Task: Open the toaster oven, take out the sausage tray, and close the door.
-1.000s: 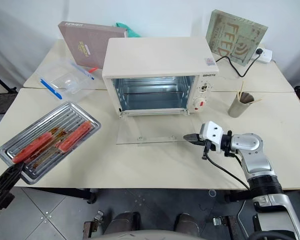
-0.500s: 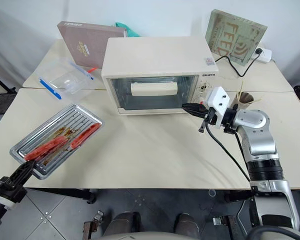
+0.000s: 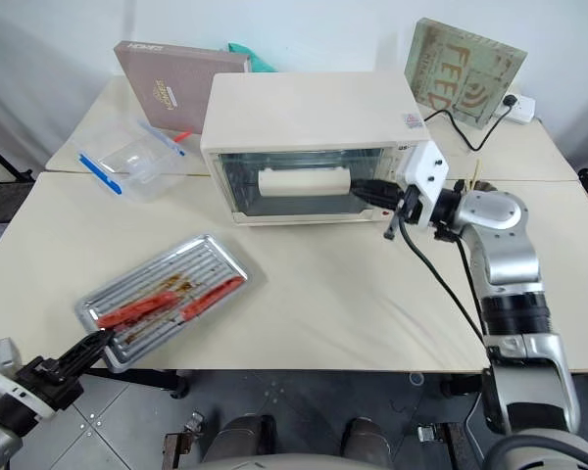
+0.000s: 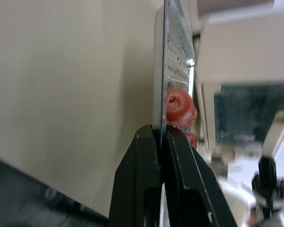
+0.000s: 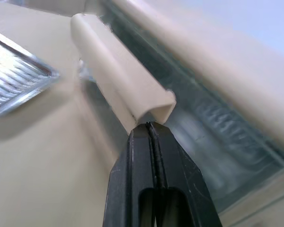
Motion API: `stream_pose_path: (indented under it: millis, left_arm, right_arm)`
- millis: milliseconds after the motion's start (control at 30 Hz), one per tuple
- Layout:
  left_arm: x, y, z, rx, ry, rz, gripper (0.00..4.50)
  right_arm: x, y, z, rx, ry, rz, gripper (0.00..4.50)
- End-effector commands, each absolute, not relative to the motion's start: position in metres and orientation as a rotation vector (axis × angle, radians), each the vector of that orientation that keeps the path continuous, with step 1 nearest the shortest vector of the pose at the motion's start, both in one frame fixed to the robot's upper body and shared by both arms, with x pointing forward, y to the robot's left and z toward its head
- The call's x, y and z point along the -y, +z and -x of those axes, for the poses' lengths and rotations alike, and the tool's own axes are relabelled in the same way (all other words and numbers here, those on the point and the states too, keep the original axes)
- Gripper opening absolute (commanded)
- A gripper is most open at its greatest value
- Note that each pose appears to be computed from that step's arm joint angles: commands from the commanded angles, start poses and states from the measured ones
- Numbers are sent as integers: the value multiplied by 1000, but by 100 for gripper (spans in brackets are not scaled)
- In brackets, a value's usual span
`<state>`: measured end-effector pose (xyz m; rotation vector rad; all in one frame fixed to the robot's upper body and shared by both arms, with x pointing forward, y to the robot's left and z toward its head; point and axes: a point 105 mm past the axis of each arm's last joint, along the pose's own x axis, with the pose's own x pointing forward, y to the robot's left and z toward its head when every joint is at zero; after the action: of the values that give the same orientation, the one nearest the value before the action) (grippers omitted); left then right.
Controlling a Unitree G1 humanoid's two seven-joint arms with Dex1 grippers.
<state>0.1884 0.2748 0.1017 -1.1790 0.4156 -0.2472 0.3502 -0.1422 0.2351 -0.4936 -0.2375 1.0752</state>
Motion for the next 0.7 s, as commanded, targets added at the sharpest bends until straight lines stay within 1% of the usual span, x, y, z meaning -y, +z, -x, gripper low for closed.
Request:
stream_pose_path:
  millis: [33,200,333,467,533,600,700]
  left_arm:
    - [-256,110,-198,-496,-403,1160,0]
    - [-234,110,-226,-645,-542,1121,0]
    - [-220,117,-247,-697,-623,1103,0]
    - [-210,123,-261,-730,-673,1086,0]
    - [-207,128,-267,-734,-700,1082,0]
    - [-205,128,-267,-759,-712,1072,0]
    - [-203,126,-267,-787,-727,1077,0]
  right_arm:
    - [140,236,-316,190,1194,497,4]
    - [153,215,-302,79,1153,530,4]
    - [158,209,-296,48,1119,549,4]
    - [160,212,-297,75,1074,538,4]
    - [158,225,-309,147,1005,539,4]
    - [155,238,-316,203,972,527,4]
    - [156,239,-310,183,998,501,4]
